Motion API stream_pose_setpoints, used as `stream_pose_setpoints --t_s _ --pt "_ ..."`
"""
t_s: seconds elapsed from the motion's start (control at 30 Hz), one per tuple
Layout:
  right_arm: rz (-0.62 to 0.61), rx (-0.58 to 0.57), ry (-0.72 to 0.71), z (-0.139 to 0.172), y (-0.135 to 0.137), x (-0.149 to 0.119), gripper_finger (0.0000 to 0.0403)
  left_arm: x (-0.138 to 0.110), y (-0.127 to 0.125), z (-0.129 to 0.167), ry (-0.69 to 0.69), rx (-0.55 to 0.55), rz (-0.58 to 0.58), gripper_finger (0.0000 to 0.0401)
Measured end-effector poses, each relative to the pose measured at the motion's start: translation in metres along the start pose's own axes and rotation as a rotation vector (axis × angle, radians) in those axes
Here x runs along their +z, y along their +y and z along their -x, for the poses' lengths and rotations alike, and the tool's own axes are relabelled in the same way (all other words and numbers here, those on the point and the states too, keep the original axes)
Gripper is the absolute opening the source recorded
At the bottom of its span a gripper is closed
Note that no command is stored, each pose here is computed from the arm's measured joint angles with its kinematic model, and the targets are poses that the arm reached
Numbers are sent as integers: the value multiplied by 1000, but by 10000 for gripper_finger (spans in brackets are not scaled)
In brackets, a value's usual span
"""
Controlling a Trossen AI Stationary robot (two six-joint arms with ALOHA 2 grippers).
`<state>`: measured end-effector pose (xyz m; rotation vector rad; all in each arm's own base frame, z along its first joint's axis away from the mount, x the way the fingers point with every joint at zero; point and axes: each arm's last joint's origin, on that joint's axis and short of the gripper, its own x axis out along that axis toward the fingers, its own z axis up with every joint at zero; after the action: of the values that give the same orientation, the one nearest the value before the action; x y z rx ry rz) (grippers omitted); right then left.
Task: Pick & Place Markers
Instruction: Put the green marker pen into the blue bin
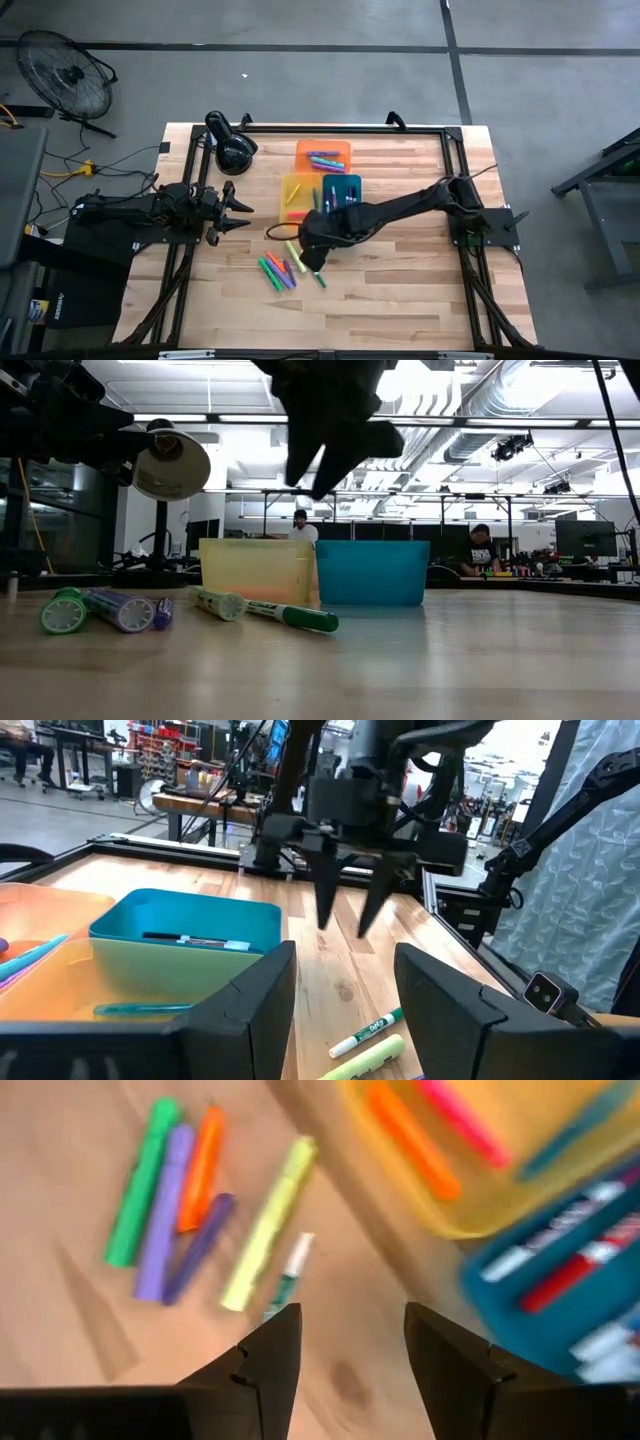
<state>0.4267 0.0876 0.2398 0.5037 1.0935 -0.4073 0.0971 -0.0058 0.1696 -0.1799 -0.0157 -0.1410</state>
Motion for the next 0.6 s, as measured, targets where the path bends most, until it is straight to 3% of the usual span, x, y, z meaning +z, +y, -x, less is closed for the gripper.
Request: stream_pose_setpoints --t_s 0.23,0.6 --pt "15 66 35 -17 13 -5 167 0 0 0 -1 0 0 170" --pt "57 35 99 -50 30 -5 161 0 0 0 -1 -1 0 170"
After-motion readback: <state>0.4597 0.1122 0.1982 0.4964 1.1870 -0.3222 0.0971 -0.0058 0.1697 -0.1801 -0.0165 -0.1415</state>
